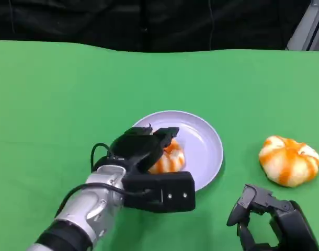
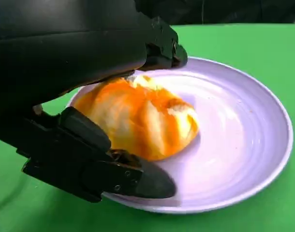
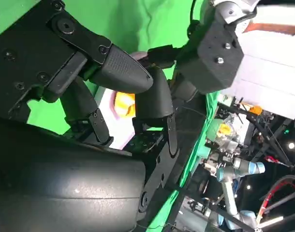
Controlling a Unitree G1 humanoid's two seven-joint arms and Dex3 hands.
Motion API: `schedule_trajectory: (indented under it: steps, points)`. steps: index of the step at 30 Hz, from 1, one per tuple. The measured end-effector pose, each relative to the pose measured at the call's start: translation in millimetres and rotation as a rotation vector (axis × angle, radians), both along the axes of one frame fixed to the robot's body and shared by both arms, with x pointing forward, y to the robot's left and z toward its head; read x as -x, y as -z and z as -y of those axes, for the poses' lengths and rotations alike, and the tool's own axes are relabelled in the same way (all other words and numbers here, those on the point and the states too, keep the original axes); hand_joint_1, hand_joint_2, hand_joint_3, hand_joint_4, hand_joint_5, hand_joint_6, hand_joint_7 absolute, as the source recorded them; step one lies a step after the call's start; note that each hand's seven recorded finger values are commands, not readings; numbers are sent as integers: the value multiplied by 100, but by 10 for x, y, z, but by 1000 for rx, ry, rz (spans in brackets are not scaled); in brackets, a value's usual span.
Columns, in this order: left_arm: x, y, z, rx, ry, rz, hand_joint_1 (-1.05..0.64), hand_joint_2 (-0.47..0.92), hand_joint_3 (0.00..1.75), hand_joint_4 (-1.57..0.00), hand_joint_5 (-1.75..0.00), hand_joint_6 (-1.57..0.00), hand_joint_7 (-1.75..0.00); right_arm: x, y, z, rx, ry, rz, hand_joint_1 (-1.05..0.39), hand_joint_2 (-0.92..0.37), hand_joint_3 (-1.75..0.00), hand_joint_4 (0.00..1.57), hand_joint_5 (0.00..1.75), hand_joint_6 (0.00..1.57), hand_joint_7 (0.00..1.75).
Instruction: Grasp the bread from the table and place it into the plate.
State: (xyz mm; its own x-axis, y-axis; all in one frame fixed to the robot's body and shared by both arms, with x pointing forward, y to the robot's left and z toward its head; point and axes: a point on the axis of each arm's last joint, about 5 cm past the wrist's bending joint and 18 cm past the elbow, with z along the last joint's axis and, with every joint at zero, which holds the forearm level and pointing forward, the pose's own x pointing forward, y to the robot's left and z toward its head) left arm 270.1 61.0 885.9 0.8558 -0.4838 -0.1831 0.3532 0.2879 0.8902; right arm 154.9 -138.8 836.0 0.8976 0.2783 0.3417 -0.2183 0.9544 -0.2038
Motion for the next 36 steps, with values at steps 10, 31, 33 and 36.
schedule_trajectory:
  steps: [10,31,33,36]
  points:
    - [138,-95,-220,127,-12,77,-95,92,47,-9,-5,-9,-4,0,1,1,0,-1,0,-52,-29,-154,82,175,80,150]
    - [985,31,-875,703,-169,341,-26,92,15,-56,-97,-79,-16,48,-7,7,-3,5,4,-52,-32,-150,81,175,78,151]
    - [1094,83,-917,754,-175,365,-19,92,15,-62,-98,-85,-20,49,-7,17,2,6,4,-54,-34,-144,80,175,78,152]
    - [1195,152,-961,804,-188,390,-13,92,15,-68,-101,-92,-24,47,-9,18,2,6,5,-55,-36,-140,81,175,78,152]
